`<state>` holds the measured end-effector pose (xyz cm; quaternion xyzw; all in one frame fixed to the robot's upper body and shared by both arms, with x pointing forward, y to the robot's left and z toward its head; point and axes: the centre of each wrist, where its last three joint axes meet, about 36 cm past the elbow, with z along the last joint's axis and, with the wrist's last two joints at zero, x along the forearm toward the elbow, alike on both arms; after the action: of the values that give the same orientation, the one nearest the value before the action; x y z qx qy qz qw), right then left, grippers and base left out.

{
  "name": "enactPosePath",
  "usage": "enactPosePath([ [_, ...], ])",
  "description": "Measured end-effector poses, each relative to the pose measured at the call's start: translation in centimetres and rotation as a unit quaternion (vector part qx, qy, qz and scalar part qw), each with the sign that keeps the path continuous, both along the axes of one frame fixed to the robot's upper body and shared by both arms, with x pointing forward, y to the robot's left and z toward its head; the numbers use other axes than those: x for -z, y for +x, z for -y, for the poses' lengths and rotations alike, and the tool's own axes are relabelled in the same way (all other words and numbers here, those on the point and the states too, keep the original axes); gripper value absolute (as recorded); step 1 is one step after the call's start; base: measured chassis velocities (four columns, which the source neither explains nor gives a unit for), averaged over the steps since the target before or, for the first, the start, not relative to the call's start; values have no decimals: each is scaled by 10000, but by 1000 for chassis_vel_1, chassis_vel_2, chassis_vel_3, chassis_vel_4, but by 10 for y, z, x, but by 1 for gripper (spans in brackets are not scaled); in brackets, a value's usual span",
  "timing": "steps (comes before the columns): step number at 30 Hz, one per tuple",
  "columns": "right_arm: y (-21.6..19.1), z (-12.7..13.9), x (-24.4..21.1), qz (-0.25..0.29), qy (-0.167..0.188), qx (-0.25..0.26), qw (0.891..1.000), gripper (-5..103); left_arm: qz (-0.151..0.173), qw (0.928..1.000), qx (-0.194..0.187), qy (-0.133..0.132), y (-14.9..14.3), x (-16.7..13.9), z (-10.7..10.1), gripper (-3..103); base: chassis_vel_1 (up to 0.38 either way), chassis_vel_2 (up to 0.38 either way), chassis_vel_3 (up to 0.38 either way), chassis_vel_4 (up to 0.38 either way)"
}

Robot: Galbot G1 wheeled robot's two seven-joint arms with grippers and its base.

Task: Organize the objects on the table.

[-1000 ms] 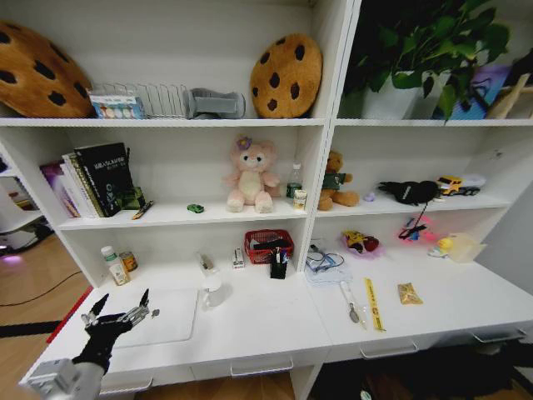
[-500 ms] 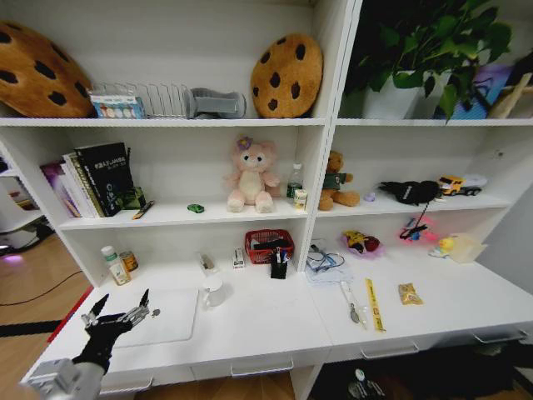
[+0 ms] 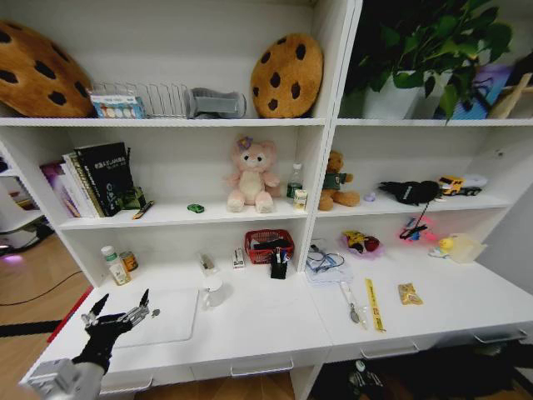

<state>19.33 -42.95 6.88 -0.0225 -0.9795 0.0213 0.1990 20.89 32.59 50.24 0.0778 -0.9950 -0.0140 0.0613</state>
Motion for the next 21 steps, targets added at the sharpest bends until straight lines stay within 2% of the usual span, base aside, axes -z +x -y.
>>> enactPosePath([
  [12,-6,-1,4,-90,22,7,10000,30,0,10000,0,0,0,0,0,100,0,0,0,0],
  [21,9,-1,4,8,-80,31,10000,30,0,10000,0,0,0,0,0,100,0,0,0,0],
])
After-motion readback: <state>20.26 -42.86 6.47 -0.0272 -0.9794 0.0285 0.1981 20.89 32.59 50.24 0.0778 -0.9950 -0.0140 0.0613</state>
